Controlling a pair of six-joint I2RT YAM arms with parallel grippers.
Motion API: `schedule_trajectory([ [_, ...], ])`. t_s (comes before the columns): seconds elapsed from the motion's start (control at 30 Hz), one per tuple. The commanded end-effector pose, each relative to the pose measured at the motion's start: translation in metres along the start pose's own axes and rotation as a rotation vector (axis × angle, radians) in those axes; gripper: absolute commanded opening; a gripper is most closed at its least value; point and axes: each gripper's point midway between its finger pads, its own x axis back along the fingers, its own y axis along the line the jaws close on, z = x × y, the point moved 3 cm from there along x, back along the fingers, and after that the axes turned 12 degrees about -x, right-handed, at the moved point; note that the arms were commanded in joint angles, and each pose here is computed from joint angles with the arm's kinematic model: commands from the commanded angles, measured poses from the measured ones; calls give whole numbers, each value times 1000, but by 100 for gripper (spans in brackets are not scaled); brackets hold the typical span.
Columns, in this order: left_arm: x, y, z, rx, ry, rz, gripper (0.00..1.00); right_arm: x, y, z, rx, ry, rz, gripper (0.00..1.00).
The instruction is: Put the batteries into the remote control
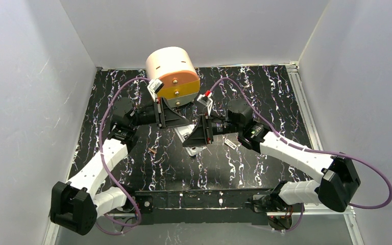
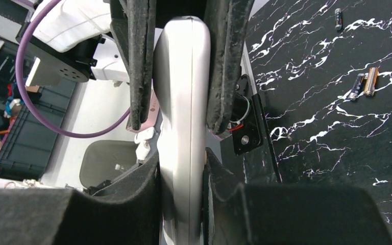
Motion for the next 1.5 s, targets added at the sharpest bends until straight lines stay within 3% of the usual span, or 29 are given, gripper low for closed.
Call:
schedule_trajectory([
  [0.0,8,-18,3,-85,42,18,19,0,7,-5,67,28,-11,17],
  [0.2,12,-14,10,-79,61,4,36,0,2,-5,52,22,4,17],
  [0.3,14,-14,12,-86,63,-6,37,0,-2,-5,39,19,12,17],
  [0.53,17,-14,15,-88,76,-14,22,0,0,-4,31,26,-8,17],
  [0.63,18,-14,16,-98,79,-11,0,-1,-1,-4,23,30,-6,19],
  [0.67,18,-13,17,-102,77,-14,0,-1,-2,-5,19,25,0,25],
  [0.77,18,-10,14,-117,49,-45,0,1,-5,-9,22,-20,31,70],
  [0.8,18,-7,13,-116,35,-68,0,2,-6,-11,31,-45,43,79],
  [0.87,18,5,12,-103,6,-137,0,8,-11,-17,50,-97,92,89],
  [1.0,22,42,12,-40,-20,-343,0,29,-23,-27,70,-213,227,96],
  [1.13,39,79,16,7,3,-611,0,60,-40,-37,47,-351,400,97],
  [1.27,47,93,17,7,-16,-680,0,102,-73,-49,-65,-553,680,91],
  [1.37,54,100,22,-2,-12,-734,0,135,-105,-50,-213,-685,951,68],
  [1.47,57,100,26,-11,-2,-745,0,157,-135,-42,-321,-727,1186,46],
])
